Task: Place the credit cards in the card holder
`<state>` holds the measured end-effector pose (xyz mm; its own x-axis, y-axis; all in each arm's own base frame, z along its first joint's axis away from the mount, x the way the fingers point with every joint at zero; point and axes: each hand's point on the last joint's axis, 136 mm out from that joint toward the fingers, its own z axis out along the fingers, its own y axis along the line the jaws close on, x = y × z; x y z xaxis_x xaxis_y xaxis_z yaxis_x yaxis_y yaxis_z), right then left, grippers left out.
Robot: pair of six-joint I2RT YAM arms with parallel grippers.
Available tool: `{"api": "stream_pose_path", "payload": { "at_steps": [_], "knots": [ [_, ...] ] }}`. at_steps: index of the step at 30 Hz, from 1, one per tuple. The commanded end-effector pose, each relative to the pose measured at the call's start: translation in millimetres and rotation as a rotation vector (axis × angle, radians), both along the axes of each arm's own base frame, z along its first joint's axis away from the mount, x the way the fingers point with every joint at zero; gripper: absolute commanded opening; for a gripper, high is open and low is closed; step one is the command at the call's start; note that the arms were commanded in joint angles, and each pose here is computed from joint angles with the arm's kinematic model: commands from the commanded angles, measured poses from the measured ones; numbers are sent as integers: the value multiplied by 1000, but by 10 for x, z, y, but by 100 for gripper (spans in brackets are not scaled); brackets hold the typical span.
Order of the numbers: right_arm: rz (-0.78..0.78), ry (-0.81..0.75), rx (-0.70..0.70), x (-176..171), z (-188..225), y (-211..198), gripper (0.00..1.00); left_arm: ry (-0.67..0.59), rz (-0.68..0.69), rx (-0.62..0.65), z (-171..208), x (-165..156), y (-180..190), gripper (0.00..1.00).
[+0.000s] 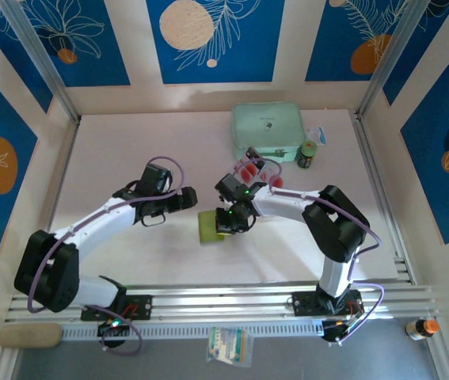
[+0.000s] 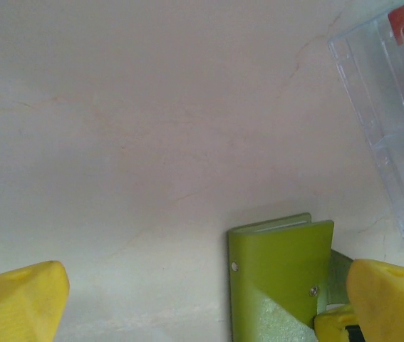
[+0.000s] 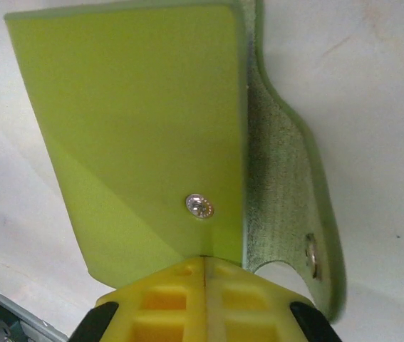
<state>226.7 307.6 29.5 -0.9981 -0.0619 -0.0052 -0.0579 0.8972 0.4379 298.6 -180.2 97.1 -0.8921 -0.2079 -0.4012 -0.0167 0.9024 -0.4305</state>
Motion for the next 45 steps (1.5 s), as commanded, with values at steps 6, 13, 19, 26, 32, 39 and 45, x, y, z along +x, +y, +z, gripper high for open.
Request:
{"api": "stream_pose_path", "payload": {
  "at_steps": [6, 13, 19, 26, 32, 39, 45],
  "knots": [
    [-23, 17, 9, -69, -45, -92, 2, 55, -132, 66, -288, -228, -231, 100],
    [-34, 29, 11, -109, -75, -121, 2, 76, -192, 110, -485, -284, -371, 100],
    [-41, 40, 10, -135, -99, -132, 2, 91, -232, 142, -618, -322, -433, 100],
    [-37, 35, 20, -110, -20, -111, 2, 112, -261, 218, -765, -384, -394, 100],
    [-68, -56, 40, 94, 386, -241, 2, 125, -289, 369, -845, -449, -278, 100],
    [-99, -66, -3, 268, 481, -452, 4, 123, -295, 469, -902, -487, -187, 100],
    [-64, -52, -30, 313, 432, -400, 15, 122, -295, 488, -933, -508, -157, 100]
  ]
}}
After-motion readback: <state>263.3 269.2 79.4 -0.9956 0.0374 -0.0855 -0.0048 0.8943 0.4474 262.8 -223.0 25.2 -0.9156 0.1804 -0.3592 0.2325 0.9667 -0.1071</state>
